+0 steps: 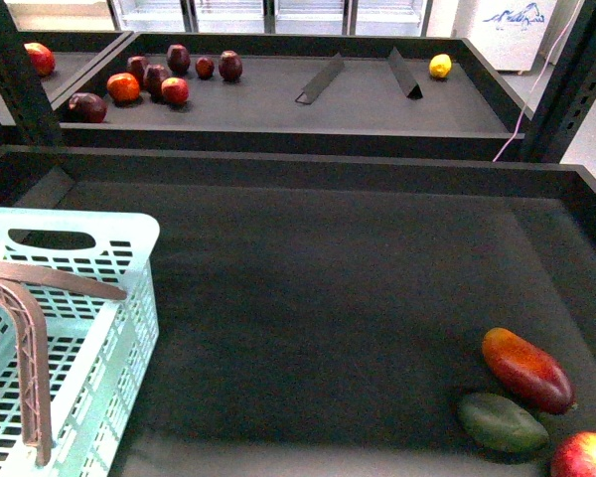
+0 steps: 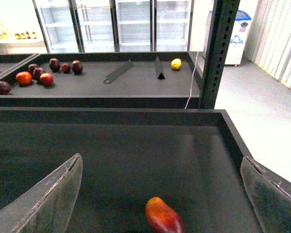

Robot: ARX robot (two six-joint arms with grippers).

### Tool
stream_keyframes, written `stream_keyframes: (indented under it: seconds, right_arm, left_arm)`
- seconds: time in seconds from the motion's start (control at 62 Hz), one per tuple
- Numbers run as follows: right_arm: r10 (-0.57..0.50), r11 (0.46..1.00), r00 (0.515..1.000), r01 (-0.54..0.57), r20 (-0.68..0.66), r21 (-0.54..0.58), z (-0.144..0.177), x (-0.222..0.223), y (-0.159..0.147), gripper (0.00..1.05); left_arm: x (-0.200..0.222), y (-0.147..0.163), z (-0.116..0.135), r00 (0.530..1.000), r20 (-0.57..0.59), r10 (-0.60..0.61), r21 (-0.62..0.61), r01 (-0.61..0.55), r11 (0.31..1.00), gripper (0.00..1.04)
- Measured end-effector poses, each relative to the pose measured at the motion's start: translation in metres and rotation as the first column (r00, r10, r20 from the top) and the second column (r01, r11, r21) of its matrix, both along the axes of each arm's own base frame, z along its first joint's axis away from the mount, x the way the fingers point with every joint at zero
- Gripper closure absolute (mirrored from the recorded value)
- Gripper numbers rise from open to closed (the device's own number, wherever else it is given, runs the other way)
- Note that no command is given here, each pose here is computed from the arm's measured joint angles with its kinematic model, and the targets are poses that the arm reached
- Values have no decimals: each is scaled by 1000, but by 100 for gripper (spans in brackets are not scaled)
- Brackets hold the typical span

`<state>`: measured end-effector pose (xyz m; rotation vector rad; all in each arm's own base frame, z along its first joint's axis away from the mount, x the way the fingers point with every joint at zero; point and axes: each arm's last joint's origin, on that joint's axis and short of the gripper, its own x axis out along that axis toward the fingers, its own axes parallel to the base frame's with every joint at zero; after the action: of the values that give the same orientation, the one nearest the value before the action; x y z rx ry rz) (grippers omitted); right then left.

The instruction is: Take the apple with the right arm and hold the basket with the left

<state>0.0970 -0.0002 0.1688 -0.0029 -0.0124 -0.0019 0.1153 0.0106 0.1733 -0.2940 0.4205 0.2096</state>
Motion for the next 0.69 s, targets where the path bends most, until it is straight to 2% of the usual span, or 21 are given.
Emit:
stream_keyframes:
  seconds: [0.129, 0.226, 0.29, 0.516, 0.694]
  right_arm:
    - [0, 1000, 1000, 0, 0, 0, 0, 0, 0, 9]
    - [0, 1000, 1000, 0, 0, 0, 0, 0, 0, 9]
    - [0, 1000, 1000, 0, 0, 0, 0, 0, 0, 9]
    - [0, 1000, 1000, 0, 0, 0, 0, 0, 0, 9]
    - [0, 1000, 1000, 0, 0, 0, 0, 0, 0, 9]
  left_arm:
    - [22, 18, 7, 998, -14, 58, -226, -59, 972, 7]
    - [51, 36, -1, 992, -61, 109, -464, -125, 877, 7]
    - [67, 42, -5, 987, -87, 137, -547, -162, 822, 7]
    - [119, 51, -14, 967, -151, 206, -680, -253, 688, 7]
    - [144, 42, -24, 954, -220, 203, -703, -299, 646, 7]
